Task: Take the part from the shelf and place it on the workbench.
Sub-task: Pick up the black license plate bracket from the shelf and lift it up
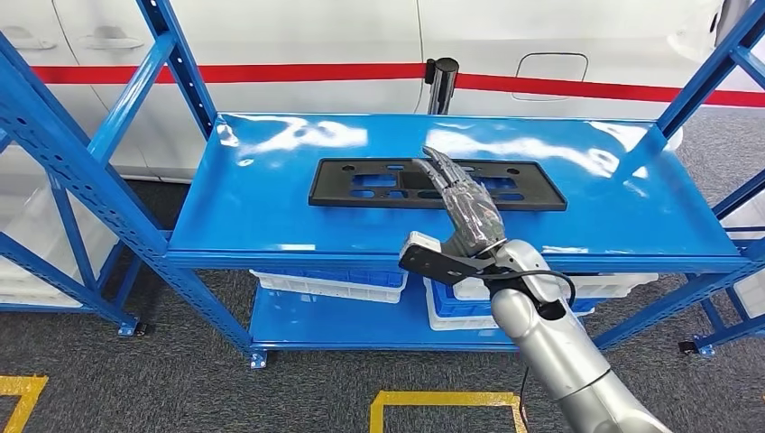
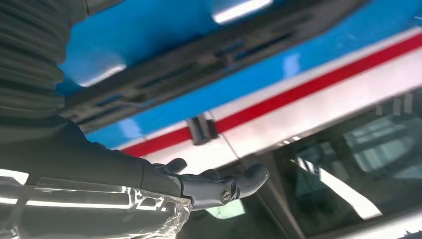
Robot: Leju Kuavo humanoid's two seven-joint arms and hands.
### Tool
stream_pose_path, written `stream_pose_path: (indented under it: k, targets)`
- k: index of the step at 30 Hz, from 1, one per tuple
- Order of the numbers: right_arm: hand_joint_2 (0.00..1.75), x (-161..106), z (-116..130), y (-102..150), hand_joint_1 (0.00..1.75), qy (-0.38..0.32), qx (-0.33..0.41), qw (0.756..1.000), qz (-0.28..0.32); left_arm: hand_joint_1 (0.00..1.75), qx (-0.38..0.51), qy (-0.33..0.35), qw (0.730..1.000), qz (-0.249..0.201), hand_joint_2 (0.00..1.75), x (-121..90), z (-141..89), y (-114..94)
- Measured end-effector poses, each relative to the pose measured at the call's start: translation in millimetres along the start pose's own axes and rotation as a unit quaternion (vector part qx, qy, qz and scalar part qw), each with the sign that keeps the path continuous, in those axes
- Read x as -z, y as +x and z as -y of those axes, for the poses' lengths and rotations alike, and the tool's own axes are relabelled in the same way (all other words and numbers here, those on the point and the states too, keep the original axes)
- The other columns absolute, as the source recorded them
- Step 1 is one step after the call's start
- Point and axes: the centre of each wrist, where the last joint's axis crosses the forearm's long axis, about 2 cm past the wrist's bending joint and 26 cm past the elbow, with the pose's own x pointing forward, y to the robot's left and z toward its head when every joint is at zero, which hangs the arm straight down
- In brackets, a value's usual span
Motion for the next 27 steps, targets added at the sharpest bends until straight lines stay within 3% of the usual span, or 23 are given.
stream_pose_path:
  k: [5,12,27]
  targets:
    - [1.75,-18,-16,-9,0.0,0.022,-0.011,0.999,-0.025,0.0,0.004,-0.001,1.0,0.005,0.0,0,0,1]
    - [1.75,-26,-19,-15,0.0,0.028,-0.038,0.997,-0.056,0.0,0.006,-0.01,1.0,0.01,0.0,0,1,2]
    - [1.75,-56,7,-76,0.0,-0.047,-0.071,0.981,-0.174,0.0,0.025,-0.019,0.999,0.001,0.0,0,2,3]
